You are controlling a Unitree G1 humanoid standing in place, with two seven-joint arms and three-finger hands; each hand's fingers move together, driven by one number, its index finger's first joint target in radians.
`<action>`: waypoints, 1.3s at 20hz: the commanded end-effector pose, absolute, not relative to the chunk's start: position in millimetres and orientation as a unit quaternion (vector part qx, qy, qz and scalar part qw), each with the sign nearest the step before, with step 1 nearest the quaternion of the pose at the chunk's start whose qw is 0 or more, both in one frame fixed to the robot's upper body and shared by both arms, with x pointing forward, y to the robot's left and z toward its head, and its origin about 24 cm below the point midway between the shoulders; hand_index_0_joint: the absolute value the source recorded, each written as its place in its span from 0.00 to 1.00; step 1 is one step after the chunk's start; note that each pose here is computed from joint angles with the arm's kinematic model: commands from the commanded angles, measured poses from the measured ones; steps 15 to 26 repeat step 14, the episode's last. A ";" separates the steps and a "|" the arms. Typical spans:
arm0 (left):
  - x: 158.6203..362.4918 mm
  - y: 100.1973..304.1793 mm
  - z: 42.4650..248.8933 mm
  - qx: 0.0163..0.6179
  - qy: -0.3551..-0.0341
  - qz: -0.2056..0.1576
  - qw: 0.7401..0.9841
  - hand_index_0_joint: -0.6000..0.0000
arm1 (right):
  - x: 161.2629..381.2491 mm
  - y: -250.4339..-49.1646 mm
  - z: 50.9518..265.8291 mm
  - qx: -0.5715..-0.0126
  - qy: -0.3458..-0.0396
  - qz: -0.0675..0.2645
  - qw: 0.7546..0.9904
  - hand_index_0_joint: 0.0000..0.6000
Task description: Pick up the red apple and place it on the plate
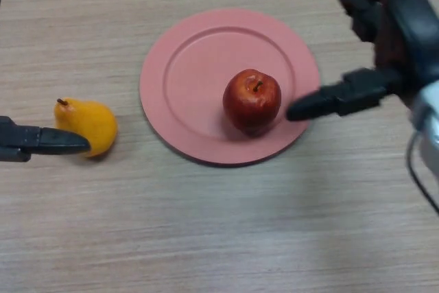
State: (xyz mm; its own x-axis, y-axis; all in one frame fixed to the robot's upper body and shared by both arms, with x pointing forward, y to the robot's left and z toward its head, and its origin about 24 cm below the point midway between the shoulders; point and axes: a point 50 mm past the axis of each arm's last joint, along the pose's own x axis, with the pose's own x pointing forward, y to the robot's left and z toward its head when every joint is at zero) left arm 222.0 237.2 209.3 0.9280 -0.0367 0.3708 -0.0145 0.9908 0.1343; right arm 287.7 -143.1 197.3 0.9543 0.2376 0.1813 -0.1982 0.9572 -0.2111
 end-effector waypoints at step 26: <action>212.7 257.8 211.6 0.131 -0.248 0.012 0.960 1.00 | 229.2 -177.1 206.8 -0.137 -0.164 0.109 0.971 0.00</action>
